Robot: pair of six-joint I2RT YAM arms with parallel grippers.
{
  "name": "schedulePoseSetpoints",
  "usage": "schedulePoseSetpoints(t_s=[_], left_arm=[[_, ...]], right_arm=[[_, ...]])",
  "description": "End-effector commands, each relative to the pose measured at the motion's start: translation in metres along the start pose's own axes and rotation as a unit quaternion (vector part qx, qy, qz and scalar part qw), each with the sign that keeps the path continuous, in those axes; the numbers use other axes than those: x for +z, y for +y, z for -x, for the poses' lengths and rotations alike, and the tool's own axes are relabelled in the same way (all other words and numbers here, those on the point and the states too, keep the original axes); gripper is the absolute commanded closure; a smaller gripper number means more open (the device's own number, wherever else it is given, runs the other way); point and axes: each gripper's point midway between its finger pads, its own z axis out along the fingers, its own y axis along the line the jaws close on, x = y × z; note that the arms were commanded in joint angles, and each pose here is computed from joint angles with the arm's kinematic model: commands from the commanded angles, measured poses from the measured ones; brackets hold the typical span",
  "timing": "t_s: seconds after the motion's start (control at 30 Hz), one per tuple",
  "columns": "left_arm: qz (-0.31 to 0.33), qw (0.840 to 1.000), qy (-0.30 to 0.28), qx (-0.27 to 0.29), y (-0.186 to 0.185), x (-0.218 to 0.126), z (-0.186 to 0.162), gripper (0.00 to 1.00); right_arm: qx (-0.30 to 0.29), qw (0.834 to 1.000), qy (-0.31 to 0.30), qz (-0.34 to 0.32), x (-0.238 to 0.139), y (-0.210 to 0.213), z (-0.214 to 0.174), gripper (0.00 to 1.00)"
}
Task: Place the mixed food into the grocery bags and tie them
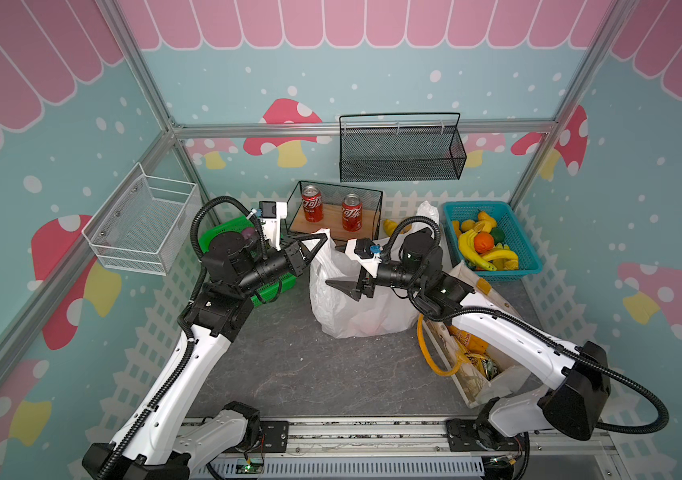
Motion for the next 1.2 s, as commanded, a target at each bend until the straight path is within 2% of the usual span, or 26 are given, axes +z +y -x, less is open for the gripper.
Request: schedulePoseSetpoints(t_s=[0.0,0.27,0.33,0.43,0.47,0.67,0.73,0.97,1.17], left_arm=[[-0.024,0.999,-0.015,0.015,-0.016,-0.006,0.008,1.0],[-0.035,0.999,-0.017,0.01,-0.019,-0.005,0.008,1.0],[-0.041,0.999,-0.016,0.008,-0.021,-0.005,0.007,1.0],[-0.052,0.999,-0.014,0.0,-0.022,-0.003,0.007,1.0],[-0.056,0.998,-0.013,-0.004,-0.023,-0.003,0.006,1.0],[-0.06,0.998,-0.019,-0.01,-0.026,-0.006,0.008,1.0],[-0.054,0.998,-0.011,0.004,-0.027,-0.009,0.006,0.97],[-0.047,0.994,0.065,0.078,-0.022,-0.011,-0.02,0.72],[-0.056,0.987,0.097,0.114,-0.022,-0.014,-0.034,0.54]], right_arm=[[-0.007,0.999,-0.048,-0.004,0.004,-0.004,0.018,0.16],[0.003,0.995,-0.027,-0.1,0.006,-0.036,-0.002,0.16],[0.003,0.996,-0.026,-0.084,0.01,-0.032,-0.005,0.16],[0.019,0.999,-0.038,-0.024,0.022,-0.016,-0.009,0.18],[0.028,0.999,-0.044,-0.007,0.024,-0.011,-0.011,0.23],[0.049,0.998,-0.034,-0.004,0.018,0.007,-0.057,0.86],[0.049,0.999,-0.024,0.002,0.012,0.016,-0.074,0.98],[0.025,0.999,-0.015,0.02,-0.001,0.032,-0.082,1.0],[0.02,1.0,-0.007,0.02,-0.001,0.031,-0.081,1.0]])
